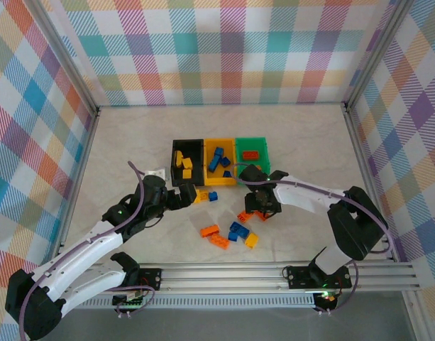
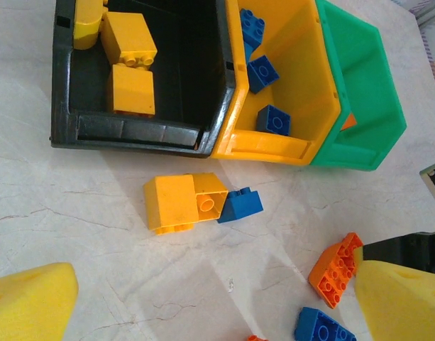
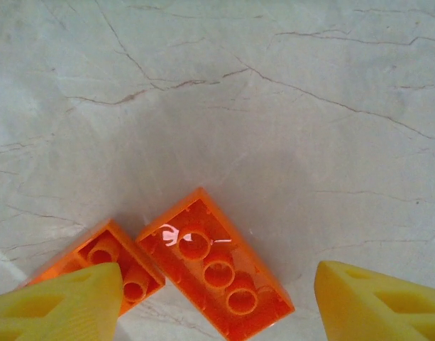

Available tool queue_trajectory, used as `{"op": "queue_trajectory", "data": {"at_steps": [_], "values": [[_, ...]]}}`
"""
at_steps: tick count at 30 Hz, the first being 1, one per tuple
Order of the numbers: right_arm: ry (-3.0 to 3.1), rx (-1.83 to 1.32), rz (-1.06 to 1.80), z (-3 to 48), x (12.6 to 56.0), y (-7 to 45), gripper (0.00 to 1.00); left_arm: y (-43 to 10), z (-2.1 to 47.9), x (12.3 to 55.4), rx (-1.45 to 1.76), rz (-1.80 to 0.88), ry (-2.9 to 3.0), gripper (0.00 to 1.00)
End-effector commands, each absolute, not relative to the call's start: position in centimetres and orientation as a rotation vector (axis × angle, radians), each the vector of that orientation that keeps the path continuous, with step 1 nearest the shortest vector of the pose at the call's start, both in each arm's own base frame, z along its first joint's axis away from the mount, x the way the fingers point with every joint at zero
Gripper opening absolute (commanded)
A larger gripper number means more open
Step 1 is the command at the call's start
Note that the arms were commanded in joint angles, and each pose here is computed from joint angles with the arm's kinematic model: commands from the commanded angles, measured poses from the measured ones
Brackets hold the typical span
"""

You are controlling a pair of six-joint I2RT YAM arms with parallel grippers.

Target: Sort the legos into containers by color

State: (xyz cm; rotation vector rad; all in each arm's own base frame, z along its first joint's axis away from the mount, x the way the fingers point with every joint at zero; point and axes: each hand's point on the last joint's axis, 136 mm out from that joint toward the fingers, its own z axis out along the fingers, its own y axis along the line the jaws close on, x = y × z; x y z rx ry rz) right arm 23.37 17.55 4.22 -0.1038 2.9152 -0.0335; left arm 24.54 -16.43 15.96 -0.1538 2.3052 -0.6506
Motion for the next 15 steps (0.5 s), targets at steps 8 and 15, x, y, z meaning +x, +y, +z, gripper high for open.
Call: {"op": "queue_trajectory", "data": {"at_steps": [8,15], "values": [[2.915,-0.135,-0.037,6.0,21.0,15.3,0.72,-16.2,15.0,24.3,-0.129,-0.610,2.328,1.00],[2.987,-0.212,-0.019,4.4,19.6,15.8,0.79,-16.1,14.6,24.5,-0.139,-0.590,2.339,1.00]]}}
